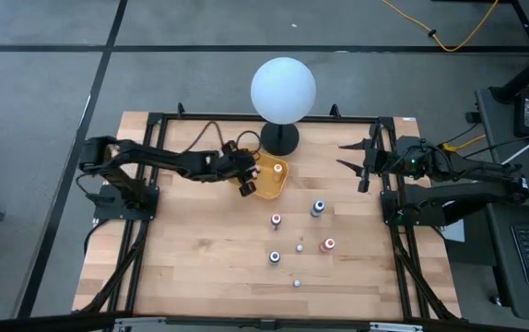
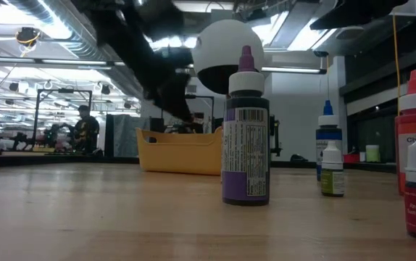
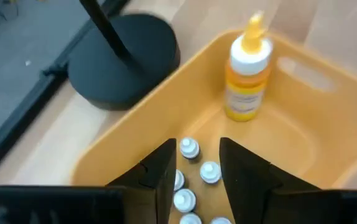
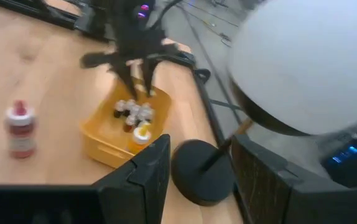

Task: Pick & Place food coloring
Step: Put the small red food coloring bottle into the yellow bin

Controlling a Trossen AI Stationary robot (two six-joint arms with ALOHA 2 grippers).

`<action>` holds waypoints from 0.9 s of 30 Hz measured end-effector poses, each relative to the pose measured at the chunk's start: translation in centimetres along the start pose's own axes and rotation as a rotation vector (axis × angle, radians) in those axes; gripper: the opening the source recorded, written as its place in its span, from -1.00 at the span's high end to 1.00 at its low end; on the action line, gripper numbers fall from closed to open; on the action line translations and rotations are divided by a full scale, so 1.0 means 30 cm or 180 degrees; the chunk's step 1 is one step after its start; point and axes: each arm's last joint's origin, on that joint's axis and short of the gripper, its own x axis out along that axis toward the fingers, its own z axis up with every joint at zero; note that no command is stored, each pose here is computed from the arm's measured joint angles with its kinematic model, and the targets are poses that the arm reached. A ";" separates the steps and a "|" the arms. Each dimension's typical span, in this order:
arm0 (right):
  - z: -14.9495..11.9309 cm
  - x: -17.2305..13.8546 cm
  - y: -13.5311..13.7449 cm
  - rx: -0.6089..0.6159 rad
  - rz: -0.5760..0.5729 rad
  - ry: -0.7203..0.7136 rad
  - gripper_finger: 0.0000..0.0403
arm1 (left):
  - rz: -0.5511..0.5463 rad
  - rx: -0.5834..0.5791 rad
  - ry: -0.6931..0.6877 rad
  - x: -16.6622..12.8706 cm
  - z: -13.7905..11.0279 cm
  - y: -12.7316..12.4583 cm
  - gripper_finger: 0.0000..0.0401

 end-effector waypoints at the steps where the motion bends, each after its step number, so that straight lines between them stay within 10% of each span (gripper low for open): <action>1: 0.003 -0.008 0.006 -0.0059 0.0142 -0.0080 0.15 | 0.0001 0.0032 -0.0032 -0.029 0.008 0.000 0.42; 12: -0.022 -0.025 0.143 -0.0676 0.1376 0.0148 0.15 | 0.0239 0.0199 -0.0521 -0.304 0.047 0.003 0.43; 27: 0.163 0.081 0.577 -0.0533 0.1927 0.0706 0.15 | 0.0203 0.0415 -0.0426 -0.350 0.018 -0.026 0.43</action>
